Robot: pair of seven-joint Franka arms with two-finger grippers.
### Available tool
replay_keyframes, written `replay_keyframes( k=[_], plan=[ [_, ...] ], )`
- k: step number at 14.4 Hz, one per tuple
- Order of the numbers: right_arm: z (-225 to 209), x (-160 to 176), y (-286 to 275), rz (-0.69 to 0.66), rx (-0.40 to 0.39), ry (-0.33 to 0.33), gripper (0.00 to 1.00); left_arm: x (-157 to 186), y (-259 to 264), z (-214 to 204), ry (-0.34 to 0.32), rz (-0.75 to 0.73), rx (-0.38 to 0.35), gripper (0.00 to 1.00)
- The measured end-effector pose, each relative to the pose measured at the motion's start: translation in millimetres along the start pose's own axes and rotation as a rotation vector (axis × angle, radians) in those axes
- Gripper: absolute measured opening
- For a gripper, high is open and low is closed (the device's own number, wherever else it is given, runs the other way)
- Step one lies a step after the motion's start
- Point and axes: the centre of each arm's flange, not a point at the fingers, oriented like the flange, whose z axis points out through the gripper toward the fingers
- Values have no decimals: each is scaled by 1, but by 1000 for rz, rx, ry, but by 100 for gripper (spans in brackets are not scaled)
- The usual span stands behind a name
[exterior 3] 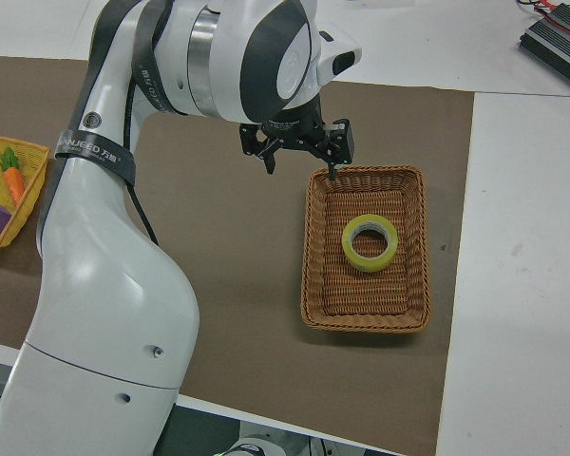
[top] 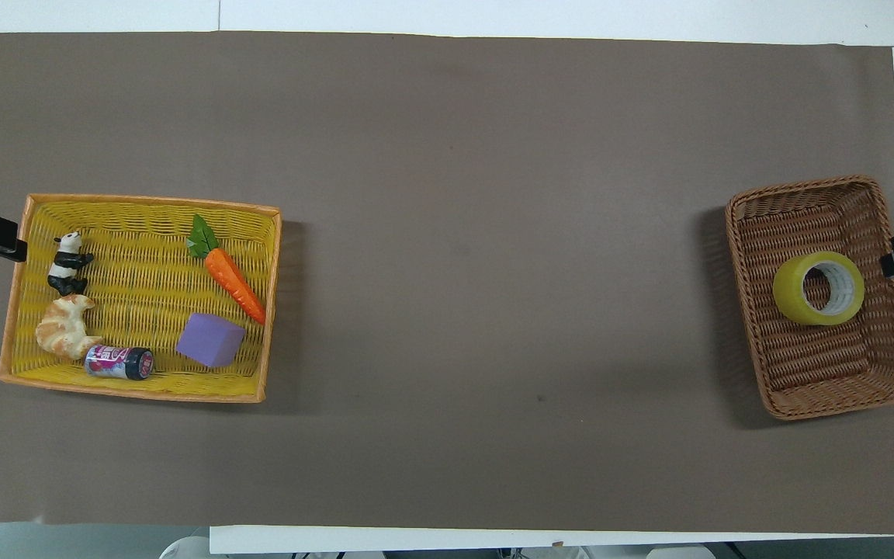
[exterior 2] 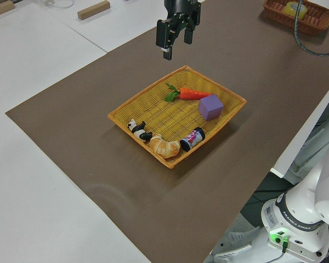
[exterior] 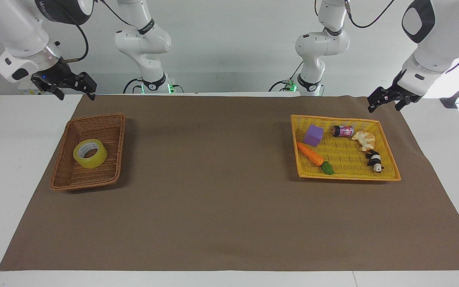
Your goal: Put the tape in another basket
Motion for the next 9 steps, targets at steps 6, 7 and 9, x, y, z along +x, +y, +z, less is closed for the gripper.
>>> replay_keyframes(
  k=[6,7,9],
  plan=[
    [0,2,-1,23,-2,9,100,0,0,0,0,0,0,100],
    [0,2,-1,23,-1,9,100,0,0,0,0,0,0,100],
    [0,1,3,31,0,10,100,0,0,0,0,0,0,100]
  ],
)
